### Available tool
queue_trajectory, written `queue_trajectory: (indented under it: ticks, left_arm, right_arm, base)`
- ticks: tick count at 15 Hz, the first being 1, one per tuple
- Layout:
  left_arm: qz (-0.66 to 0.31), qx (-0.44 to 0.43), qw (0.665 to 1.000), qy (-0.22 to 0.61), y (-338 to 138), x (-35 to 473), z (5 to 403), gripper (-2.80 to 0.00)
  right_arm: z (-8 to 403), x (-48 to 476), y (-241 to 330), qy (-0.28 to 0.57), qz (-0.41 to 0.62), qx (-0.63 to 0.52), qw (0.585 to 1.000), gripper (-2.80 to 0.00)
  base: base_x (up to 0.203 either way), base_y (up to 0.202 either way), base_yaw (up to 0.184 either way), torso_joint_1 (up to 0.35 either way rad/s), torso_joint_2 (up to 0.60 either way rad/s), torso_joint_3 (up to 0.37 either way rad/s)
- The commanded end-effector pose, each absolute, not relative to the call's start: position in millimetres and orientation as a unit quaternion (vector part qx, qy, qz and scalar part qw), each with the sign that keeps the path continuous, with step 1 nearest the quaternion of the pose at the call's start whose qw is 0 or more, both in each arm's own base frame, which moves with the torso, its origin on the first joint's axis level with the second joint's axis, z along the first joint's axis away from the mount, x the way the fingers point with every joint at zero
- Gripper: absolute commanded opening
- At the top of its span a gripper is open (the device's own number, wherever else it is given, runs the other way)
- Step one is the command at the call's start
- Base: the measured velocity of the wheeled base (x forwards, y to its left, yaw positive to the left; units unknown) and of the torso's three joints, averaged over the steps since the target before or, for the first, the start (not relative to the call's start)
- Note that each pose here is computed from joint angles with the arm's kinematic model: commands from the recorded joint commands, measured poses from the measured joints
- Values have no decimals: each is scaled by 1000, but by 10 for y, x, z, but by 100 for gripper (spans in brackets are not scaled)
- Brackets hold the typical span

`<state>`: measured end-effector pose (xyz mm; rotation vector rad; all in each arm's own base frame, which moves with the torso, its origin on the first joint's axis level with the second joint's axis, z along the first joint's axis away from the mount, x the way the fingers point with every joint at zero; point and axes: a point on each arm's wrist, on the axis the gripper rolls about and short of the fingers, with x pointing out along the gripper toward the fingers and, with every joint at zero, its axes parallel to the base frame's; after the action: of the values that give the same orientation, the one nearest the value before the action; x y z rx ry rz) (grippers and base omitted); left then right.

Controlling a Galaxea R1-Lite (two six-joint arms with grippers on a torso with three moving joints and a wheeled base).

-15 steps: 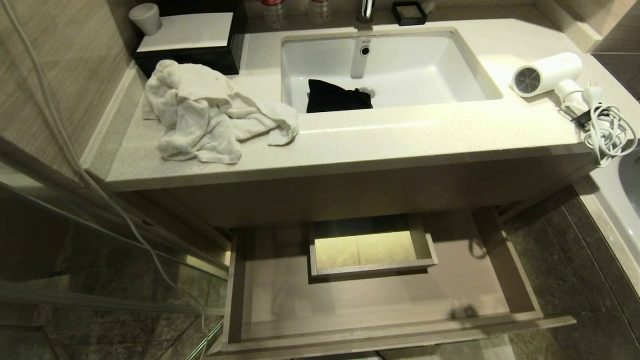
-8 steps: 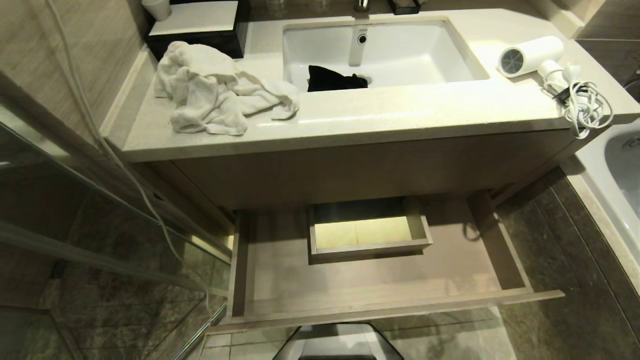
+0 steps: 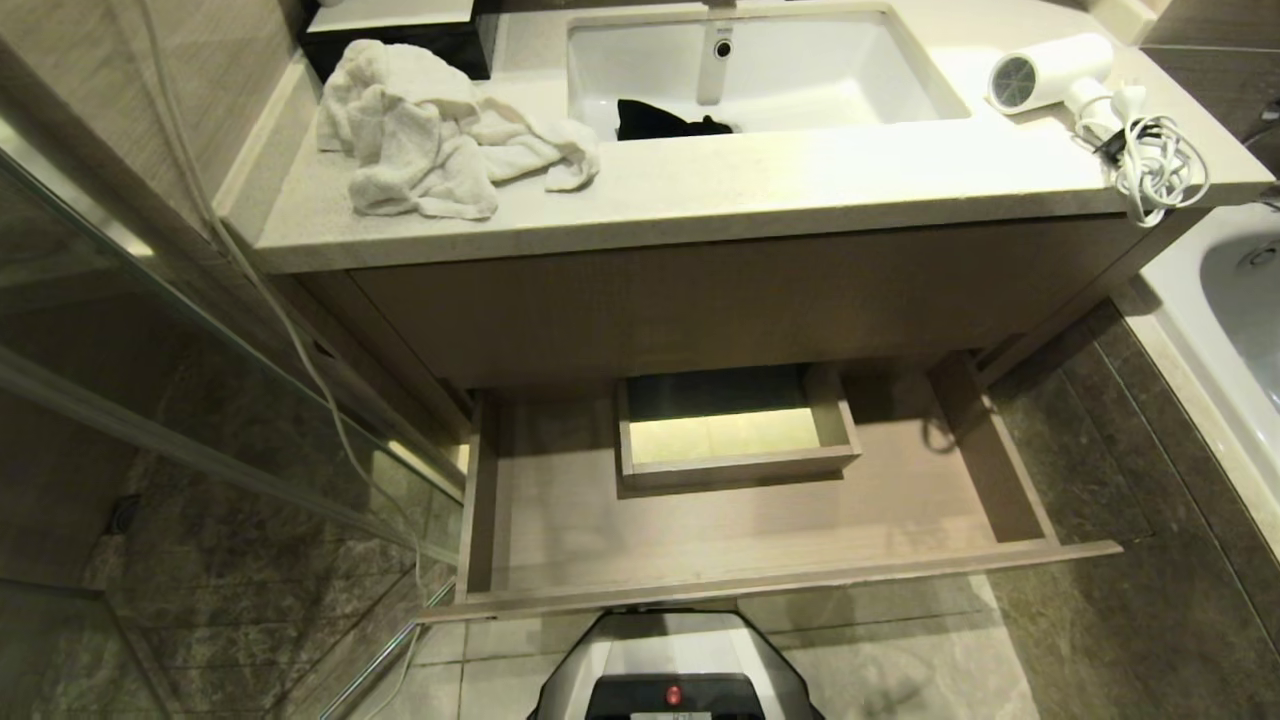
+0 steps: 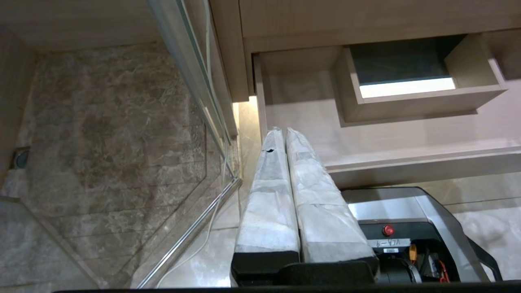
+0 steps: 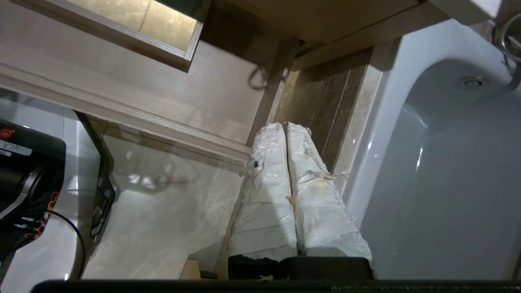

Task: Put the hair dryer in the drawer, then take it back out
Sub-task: Close the drawer

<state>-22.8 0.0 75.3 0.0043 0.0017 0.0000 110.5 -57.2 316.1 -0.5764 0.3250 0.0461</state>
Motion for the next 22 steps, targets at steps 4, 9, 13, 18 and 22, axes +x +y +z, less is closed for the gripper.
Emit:
queue_trajectory:
  ticks: [4,9,13,18,22]
  left_arm:
    - [0,2,1000,1,0,-227,750,-280]
    - [0,2,1000,2,0,-227,749,-280]
    - [0,2,1000,2,0,-227,749,-280]
    - [0,2,1000,2,0,-227,749,-280]
    - [0,2,1000,2,0,-227,749,-280]
  right_arm:
    - [3113,1105,-571,164,27,-280,945,-280]
    - [3086,1095,-564,167,27,-278,946,-280]
    - [3076,1084,-563,167,26,-278,946,-280]
    - [3067,1056,-556,163,20,-280,946,-280]
    - [3066,1020,-536,163,18,-280,946,-280]
  base:
    - [0,0,0,-204,341,131]
    - [0,0,0,-240,396,149]
    - [0,0,0,-342,540,191]
    - [0,0,0,-353,506,152]
    - [0,0,0,-120,386,245]
